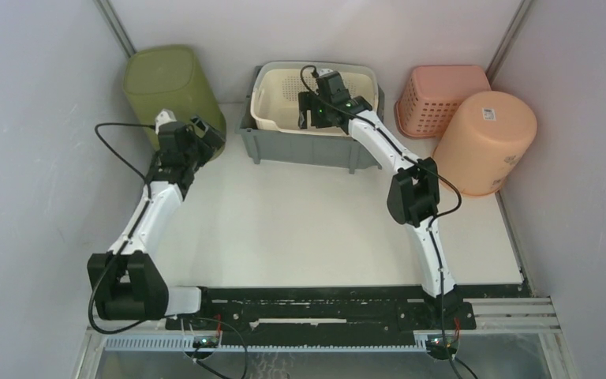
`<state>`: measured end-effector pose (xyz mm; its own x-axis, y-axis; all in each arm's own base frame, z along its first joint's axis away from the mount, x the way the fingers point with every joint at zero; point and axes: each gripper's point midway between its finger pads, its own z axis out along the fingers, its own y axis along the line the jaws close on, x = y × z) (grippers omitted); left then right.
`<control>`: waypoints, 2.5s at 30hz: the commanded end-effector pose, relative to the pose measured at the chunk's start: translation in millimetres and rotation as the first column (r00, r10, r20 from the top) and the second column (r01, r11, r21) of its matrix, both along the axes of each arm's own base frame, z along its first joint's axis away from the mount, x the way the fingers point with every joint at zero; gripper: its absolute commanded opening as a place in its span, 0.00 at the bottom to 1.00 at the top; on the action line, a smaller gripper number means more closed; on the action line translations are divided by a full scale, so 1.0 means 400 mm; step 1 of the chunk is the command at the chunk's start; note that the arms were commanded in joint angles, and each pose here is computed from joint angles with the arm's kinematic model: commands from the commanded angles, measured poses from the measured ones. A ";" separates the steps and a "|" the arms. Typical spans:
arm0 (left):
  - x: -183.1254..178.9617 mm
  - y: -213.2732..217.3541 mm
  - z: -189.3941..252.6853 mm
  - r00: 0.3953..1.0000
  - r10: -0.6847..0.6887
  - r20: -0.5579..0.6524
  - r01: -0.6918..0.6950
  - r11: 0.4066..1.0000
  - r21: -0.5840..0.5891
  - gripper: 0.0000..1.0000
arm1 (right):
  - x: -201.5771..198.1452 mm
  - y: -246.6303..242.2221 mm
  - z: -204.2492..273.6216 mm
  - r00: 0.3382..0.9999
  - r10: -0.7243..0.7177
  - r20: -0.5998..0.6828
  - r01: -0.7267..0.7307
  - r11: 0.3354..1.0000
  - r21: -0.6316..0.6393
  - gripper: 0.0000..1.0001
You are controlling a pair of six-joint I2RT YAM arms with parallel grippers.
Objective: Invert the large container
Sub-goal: Move the container to the center of the board, then pick up the container from the center of the board.
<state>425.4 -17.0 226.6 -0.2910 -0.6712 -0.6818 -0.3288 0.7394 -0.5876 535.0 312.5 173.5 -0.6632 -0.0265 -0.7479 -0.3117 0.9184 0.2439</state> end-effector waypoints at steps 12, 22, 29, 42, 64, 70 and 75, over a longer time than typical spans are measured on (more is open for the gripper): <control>-0.136 -0.069 0.020 0.995 -0.090 0.049 0.090 0.996 0.021 1.00 | -0.157 0.033 -0.092 0.993 0.049 -0.111 -0.053 0.998 -0.029 0.84; -0.123 -0.141 0.098 0.970 -0.235 0.061 0.232 0.971 0.054 1.00 | -0.319 0.041 -0.096 0.988 0.072 -0.135 -0.079 0.996 -0.048 0.83; -0.094 -0.207 0.107 0.958 -0.287 -0.027 0.288 0.949 0.127 1.00 | -0.378 0.002 0.039 0.998 0.040 -0.051 -0.044 0.996 -0.075 0.83; 0.051 -0.218 0.100 0.955 -0.252 -0.156 0.284 0.930 0.235 1.00 | -0.248 -0.303 0.290 0.979 -0.173 0.109 0.174 0.985 -0.003 0.80; 0.211 -0.240 0.033 0.927 -0.256 -0.275 0.334 0.897 0.291 0.83 | -0.048 -0.432 0.097 0.965 -0.260 -0.015 0.258 0.962 -0.088 0.66; 0.229 -0.247 -0.006 0.914 -0.263 -0.308 0.353 0.890 0.288 0.73 | -0.036 -0.427 0.081 0.966 -0.256 -0.025 0.252 0.963 -0.094 0.60; 0.250 -0.263 -0.033 0.900 -0.285 -0.330 0.380 0.883 0.275 0.54 | -0.021 -0.421 0.063 0.968 -0.249 -0.038 0.244 0.964 -0.110 0.48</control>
<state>512.2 -112.4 191.8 -0.6871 -0.2745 -0.6727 -0.1934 0.9616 -0.1949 516.9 142.2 187.1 -0.7197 0.0819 -0.6894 -0.0411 0.9862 0.1601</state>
